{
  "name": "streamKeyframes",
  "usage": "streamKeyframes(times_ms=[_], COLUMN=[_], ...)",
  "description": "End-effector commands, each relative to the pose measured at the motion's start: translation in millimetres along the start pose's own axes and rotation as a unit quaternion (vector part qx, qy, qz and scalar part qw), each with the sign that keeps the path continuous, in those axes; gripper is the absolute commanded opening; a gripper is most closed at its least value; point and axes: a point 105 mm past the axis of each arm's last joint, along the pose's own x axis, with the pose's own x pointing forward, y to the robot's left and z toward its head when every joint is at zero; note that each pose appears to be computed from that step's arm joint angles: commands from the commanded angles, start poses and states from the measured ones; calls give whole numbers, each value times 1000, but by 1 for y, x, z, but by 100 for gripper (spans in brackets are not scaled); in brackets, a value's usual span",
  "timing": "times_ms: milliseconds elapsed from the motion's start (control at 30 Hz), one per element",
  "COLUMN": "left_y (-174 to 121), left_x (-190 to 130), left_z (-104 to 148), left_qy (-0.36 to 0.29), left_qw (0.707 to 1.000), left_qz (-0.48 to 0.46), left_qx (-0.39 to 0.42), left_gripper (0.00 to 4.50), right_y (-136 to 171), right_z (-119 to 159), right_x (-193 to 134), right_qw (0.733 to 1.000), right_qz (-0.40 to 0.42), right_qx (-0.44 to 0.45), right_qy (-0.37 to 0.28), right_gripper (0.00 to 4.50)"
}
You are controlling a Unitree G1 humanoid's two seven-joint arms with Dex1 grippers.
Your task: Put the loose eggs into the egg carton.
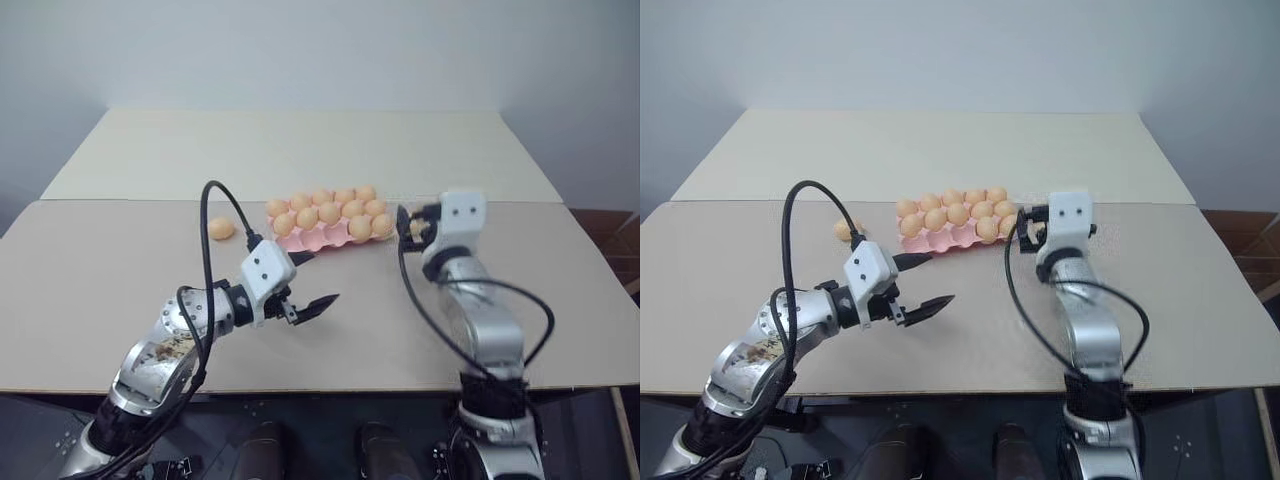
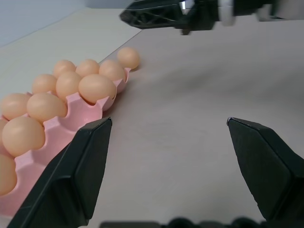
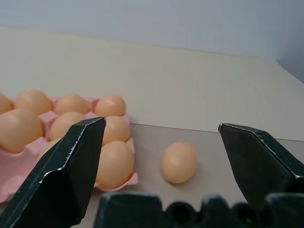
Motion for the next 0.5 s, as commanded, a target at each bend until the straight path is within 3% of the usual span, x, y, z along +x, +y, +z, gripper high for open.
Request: streamKeyframes(times_ms=[33, 233, 500], left_y=[-2, -5, -6], left_x=[2, 2, 3], left_z=[10, 8, 9], left_qy=[-13, -11, -12], left_qw=[1000, 1000, 1000], left_qz=[-7, -9, -8], left_qx=[19, 20, 19], left_gripper=[419, 419, 419], right_y=[-12, -20, -18], right_z=[-1, -6, -18], right_x=[21, 57, 75], right_qw=[999, 995, 991], right_qz=[-25, -37, -30], right_qx=[17, 19, 37], right_qy=[41, 85, 124], right_gripper=[448, 448, 448])
